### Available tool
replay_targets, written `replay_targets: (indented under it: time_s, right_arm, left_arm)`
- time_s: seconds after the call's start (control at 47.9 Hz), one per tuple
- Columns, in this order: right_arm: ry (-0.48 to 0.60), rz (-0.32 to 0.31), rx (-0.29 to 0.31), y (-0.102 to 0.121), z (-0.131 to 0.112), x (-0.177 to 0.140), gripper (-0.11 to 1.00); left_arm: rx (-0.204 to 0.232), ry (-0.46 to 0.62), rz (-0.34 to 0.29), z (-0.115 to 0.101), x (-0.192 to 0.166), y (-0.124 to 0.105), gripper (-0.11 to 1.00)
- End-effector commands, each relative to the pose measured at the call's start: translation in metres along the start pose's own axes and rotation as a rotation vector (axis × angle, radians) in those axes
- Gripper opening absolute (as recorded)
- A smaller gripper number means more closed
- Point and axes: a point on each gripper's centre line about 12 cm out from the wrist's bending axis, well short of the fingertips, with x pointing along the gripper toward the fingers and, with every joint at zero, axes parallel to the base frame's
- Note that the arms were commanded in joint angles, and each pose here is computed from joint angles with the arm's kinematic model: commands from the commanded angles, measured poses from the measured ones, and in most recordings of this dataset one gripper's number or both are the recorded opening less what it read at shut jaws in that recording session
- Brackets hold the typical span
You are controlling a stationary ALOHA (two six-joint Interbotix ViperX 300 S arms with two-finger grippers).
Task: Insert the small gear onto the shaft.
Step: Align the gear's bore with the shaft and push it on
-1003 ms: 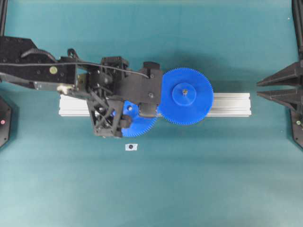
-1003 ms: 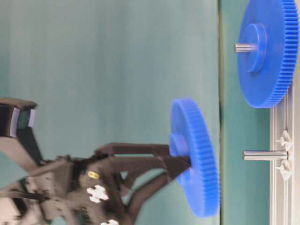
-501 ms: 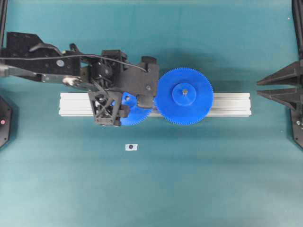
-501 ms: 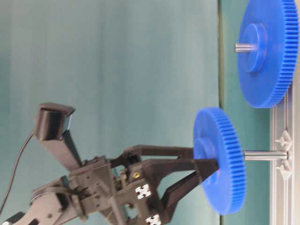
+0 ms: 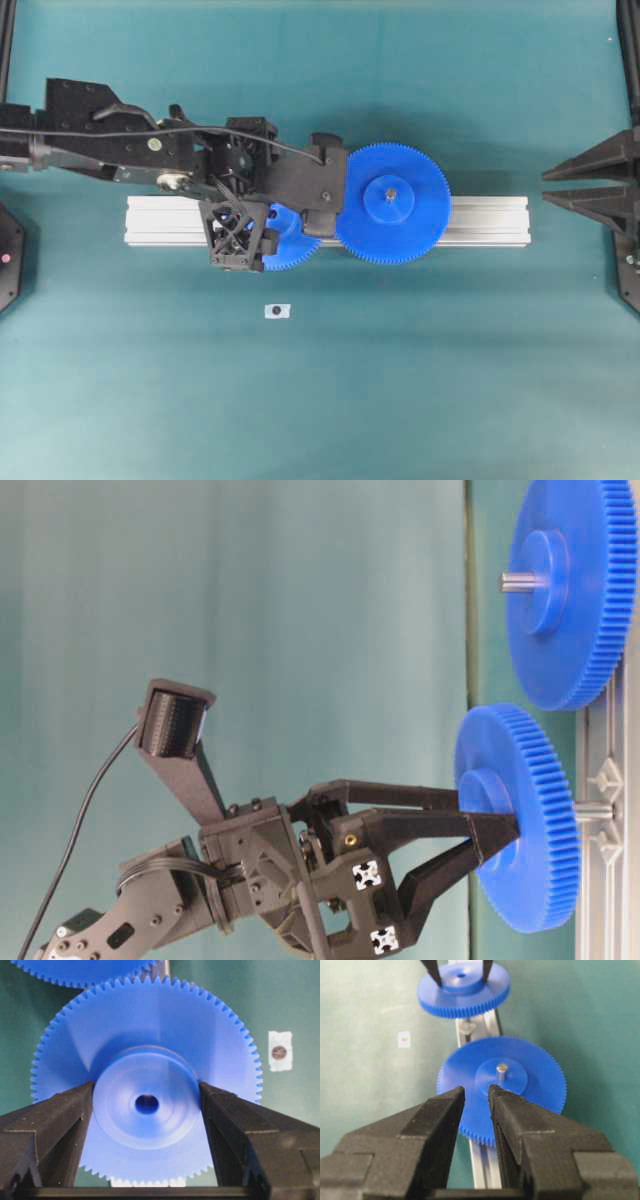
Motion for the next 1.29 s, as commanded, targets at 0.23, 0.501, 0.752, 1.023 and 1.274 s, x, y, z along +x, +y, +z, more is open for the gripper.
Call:
replay_targets:
  time_s: [0.23, 0.501, 0.752, 1.023, 1.274]
  right_arm:
    - [-0.006, -0.003, 0.006, 0.000, 0.003, 0.001, 0.38]
    - [-0.009, -0.003, 0.006, 0.000, 0.003, 0.000, 0.38]
    - [-0.011, -0.003, 0.006, 0.000, 0.003, 0.001, 0.38]
    - [-0.009, -0.003, 0.006, 0.000, 0.002, 0.001, 0.38]
    - [-0.020, -0.003, 0.006, 0.000, 0.003, 0.001, 0.38]
  left_arm:
    - [-0.013, -0.039, 0.021, 0.011, -0.008, 0.011, 0.72]
    - [-0.021, -0.017, 0.020, 0.006, -0.003, 0.014, 0.72]
    - [-0.037, -0.015, 0.021, 0.008, -0.008, 0.016, 0.72]
    - [-0.048, -0.013, 0.021, 0.008, -0.007, 0.016, 0.72]
    - [-0.093, -0.004, 0.017, 0.006, -0.003, 0.014, 0.72]
